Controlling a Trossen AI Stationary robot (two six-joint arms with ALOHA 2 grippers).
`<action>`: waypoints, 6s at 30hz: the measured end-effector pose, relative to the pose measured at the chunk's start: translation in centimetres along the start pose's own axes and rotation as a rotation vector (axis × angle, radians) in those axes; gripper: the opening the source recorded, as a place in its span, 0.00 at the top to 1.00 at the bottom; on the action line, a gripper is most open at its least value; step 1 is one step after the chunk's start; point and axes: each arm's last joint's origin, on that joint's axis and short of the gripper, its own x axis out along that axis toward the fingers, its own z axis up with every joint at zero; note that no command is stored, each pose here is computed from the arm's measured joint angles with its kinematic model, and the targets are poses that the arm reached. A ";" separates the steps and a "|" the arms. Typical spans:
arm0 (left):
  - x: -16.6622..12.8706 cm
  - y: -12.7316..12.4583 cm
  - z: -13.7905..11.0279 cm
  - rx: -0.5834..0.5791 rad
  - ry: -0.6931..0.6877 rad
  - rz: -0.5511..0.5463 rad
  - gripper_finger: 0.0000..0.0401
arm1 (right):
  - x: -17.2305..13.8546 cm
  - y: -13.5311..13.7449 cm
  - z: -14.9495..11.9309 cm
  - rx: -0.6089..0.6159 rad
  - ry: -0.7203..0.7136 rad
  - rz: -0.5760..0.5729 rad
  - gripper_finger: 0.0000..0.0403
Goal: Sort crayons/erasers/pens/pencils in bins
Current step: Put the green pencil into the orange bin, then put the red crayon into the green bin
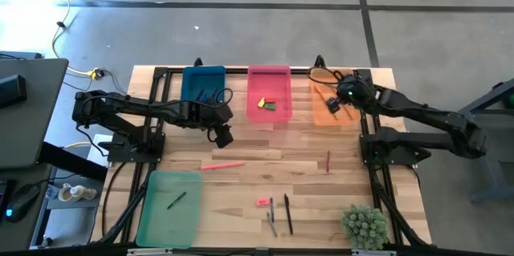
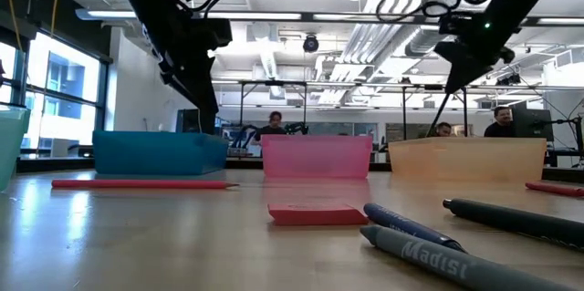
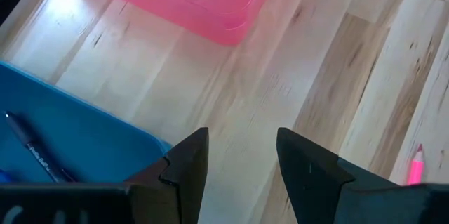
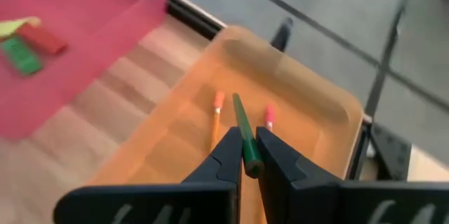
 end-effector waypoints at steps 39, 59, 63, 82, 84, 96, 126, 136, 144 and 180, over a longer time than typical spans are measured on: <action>-0.1 -0.2 -0.9 0.103 0.118 -0.120 0.61 | 2.5 1.3 0.8 0.610 0.172 0.071 0.60; -0.2 -0.2 -1.7 0.137 0.215 -0.188 0.61 | -4.5 7.6 -0.4 0.725 0.416 0.389 0.67; -0.2 -0.2 -1.7 0.146 0.213 -0.188 0.61 | -5.3 8.7 -1.4 0.741 0.480 0.386 0.67; -0.2 -0.2 -1.7 0.156 0.205 -0.188 0.61 | -5.5 14.6 -7.2 0.587 0.794 0.189 0.67; -0.2 -0.2 -1.7 0.156 0.204 -0.188 0.61 | -5.3 14.7 -7.7 0.567 0.805 0.147 0.67; -0.2 -0.2 -1.6 0.128 0.200 -0.187 0.61 | -3.6 14.6 -10.6 0.554 0.857 0.094 0.67; -0.1 -0.6 -0.5 0.110 0.077 -0.209 0.61 | -1.4 13.5 -13.8 0.605 0.904 -0.031 0.88; -0.1 -0.6 -0.5 0.105 0.085 -0.219 0.61 | -1.4 13.5 -13.9 0.520 0.909 0.010 0.99; -0.1 -0.7 -0.5 0.100 0.095 -0.261 0.61 | -1.6 13.9 -13.5 0.493 0.895 0.052 0.99; -0.7 -2.4 0.5 0.108 0.019 -0.590 0.44 | -5.1 19.2 -5.8 0.331 0.410 0.580 0.99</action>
